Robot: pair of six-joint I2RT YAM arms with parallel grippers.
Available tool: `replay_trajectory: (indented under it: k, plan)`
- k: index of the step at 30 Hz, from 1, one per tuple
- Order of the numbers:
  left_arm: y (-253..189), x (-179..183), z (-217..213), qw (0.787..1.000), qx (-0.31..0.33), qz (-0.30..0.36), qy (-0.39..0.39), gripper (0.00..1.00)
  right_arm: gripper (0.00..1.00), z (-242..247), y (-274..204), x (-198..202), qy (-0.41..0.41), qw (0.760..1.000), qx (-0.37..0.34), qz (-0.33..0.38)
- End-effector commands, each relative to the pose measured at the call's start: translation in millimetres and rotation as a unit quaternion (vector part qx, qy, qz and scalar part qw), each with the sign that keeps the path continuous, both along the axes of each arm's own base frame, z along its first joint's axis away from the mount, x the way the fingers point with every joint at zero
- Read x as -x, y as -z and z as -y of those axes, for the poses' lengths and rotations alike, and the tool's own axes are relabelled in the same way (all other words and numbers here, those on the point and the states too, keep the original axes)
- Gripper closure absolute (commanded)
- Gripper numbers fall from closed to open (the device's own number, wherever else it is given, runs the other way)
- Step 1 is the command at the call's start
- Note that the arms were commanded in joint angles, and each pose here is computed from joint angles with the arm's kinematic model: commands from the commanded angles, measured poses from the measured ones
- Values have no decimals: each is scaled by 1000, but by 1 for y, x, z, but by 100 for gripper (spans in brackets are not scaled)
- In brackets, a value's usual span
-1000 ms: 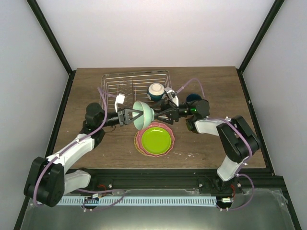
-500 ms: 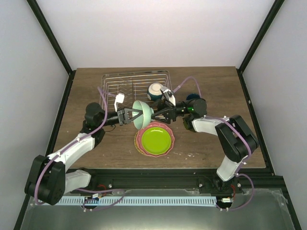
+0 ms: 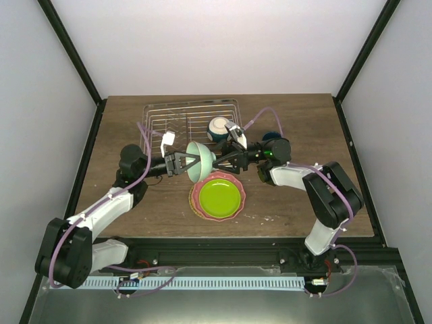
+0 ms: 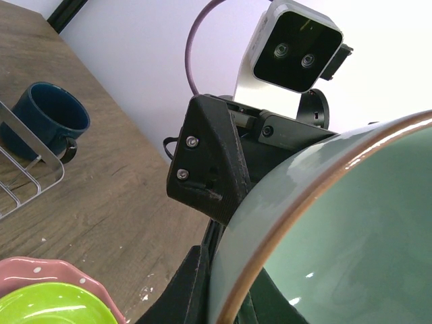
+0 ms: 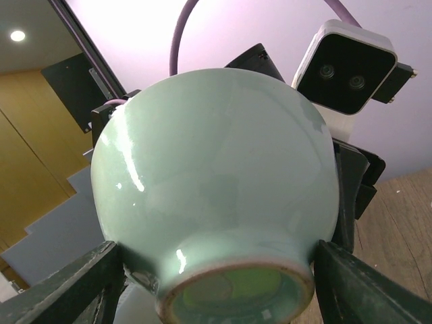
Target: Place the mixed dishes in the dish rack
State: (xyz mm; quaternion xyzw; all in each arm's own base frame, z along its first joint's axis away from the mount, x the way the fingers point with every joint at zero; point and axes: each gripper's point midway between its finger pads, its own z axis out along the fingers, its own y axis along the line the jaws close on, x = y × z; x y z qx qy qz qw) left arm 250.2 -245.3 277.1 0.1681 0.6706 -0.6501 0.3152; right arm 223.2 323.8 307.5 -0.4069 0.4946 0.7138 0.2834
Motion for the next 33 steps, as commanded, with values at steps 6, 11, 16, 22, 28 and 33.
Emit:
replay_trajectory:
  k: [6,11,16,22,28,33]
  plan:
    - [-26,-1,5,999,22,45,3,100,23,4,-16,34,-27,987,-73,137]
    - [-28,-1,5,999,25,46,3,100,25,3,-12,33,-27,988,-71,134]
    - [-30,-2,5,999,27,46,2,100,31,2,-11,35,-30,988,-70,135]
    - [-35,-3,6,998,34,50,5,100,40,1,-11,35,-32,988,-70,137]
    - [-38,-5,6,998,36,55,4,100,48,-2,-12,32,-34,987,-72,138]
    - [-35,-11,8,998,32,57,1,100,51,-6,-12,26,-33,987,-73,136]
